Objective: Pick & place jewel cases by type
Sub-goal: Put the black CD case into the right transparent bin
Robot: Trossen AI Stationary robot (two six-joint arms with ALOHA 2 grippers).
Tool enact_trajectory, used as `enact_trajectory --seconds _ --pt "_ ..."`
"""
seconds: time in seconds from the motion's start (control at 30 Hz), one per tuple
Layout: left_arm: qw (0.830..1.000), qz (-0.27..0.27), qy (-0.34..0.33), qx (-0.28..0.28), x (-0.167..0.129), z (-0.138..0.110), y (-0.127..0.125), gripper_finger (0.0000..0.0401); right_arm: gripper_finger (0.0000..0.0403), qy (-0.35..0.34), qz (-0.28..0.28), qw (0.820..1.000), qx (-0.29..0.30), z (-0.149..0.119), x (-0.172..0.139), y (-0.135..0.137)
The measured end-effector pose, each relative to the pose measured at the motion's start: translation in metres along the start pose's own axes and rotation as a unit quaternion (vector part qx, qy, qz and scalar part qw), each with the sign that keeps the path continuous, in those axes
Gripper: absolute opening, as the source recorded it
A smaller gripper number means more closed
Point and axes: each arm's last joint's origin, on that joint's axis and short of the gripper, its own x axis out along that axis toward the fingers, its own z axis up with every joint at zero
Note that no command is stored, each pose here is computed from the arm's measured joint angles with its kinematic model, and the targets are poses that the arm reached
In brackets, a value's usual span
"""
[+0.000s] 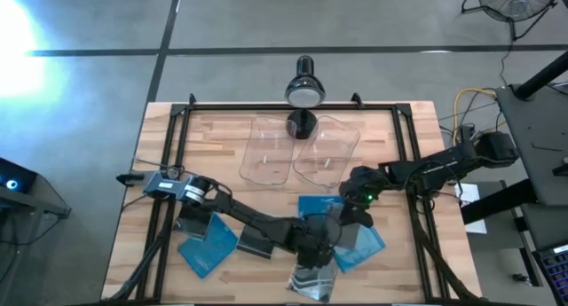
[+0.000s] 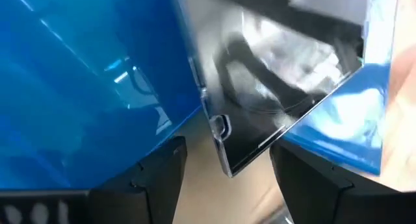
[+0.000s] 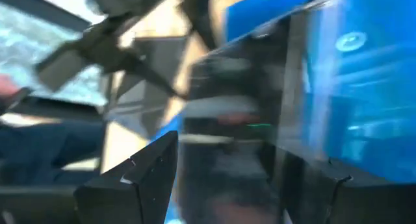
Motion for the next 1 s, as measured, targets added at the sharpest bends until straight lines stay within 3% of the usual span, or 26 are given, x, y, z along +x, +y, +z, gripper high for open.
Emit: enact_trajectory --seconds 0.27,0.47,0.73,0.87,1.0 --pt "0.999 0.024 -0.024 -0.006 0.0 0.001 0.004 0.0213 0.0212 0.085 0.02 0.995 0.044 -0.002 0.0 0.003" --pt "0.999 0.026 -0.021 -0.005 -0.002 -0.004 0.002 0.0213 0.0142 0.137 -0.013 0.986 0.094 -0.003 -0.007 0.006" --pt "0.999 0.039 -0.032 -0.013 -0.008 -0.019 -0.001 0.0213 0.0017 0.13 -0.008 0.98 0.153 0.002 -0.015 0.014" --pt "0.998 0.048 -0.026 -0.012 -0.015 -0.035 -0.003 0.0213 0.0013 0.13 0.025 0.974 0.183 0.006 -0.026 0.026" --pt "0.998 0.057 -0.029 -0.025 -0.027 -0.055 -0.009 0.0213 0.0013 0.08 0.058 0.98 0.175 0.021 -0.053 0.048"
